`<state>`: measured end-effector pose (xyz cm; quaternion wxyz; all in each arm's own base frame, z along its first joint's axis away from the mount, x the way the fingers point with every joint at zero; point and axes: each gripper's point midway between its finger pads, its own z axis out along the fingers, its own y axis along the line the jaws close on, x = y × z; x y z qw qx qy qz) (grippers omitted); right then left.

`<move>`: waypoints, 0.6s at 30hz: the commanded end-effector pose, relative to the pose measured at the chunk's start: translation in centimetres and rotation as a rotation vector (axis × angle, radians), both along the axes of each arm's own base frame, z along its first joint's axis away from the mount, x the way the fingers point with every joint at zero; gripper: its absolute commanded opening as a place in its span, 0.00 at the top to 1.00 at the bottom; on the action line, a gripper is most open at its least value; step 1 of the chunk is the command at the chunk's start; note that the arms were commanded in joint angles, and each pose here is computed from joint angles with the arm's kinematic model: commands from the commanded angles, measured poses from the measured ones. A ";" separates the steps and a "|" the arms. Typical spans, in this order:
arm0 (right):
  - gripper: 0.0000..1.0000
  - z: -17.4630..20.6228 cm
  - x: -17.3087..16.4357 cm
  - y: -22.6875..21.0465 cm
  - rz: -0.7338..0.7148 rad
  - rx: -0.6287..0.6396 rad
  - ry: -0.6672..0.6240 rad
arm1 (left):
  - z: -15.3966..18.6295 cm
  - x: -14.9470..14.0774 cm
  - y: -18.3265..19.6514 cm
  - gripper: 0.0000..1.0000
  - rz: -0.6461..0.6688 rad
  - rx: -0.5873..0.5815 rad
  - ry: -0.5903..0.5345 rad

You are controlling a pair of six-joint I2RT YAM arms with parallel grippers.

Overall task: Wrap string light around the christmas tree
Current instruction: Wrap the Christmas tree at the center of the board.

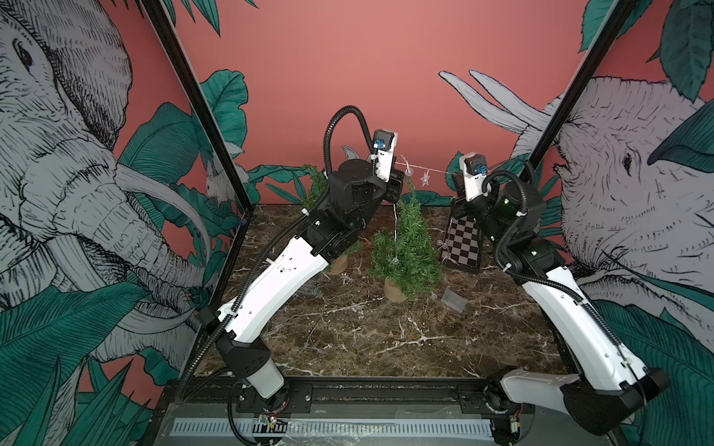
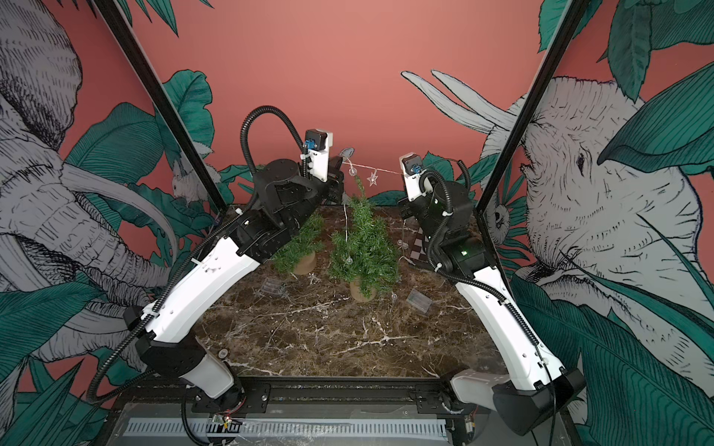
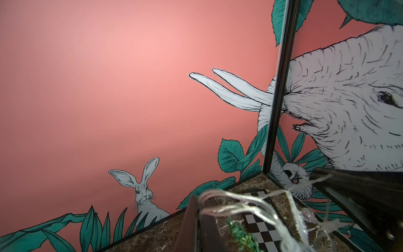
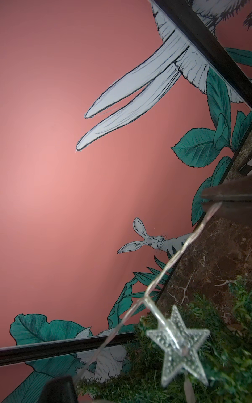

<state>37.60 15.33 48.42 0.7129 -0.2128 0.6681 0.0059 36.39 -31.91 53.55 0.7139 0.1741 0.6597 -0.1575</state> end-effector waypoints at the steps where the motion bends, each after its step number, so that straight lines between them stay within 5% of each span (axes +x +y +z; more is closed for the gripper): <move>1: 1.00 1.5 0.4 -2.1 -0.100 0.016 -0.018 | 2.1 1.4 3.1 1.00 0.147 -0.036 -0.020; 10: 1.00 0.6 1.6 -1.7 -0.105 -0.019 0.061 | 0.5 5.0 1.8 1.00 0.100 -0.050 0.073; 18: 1.00 0.4 1.6 -3.5 -0.192 -0.034 0.065 | -0.4 4.5 -1.5 0.81 -0.067 -0.060 0.095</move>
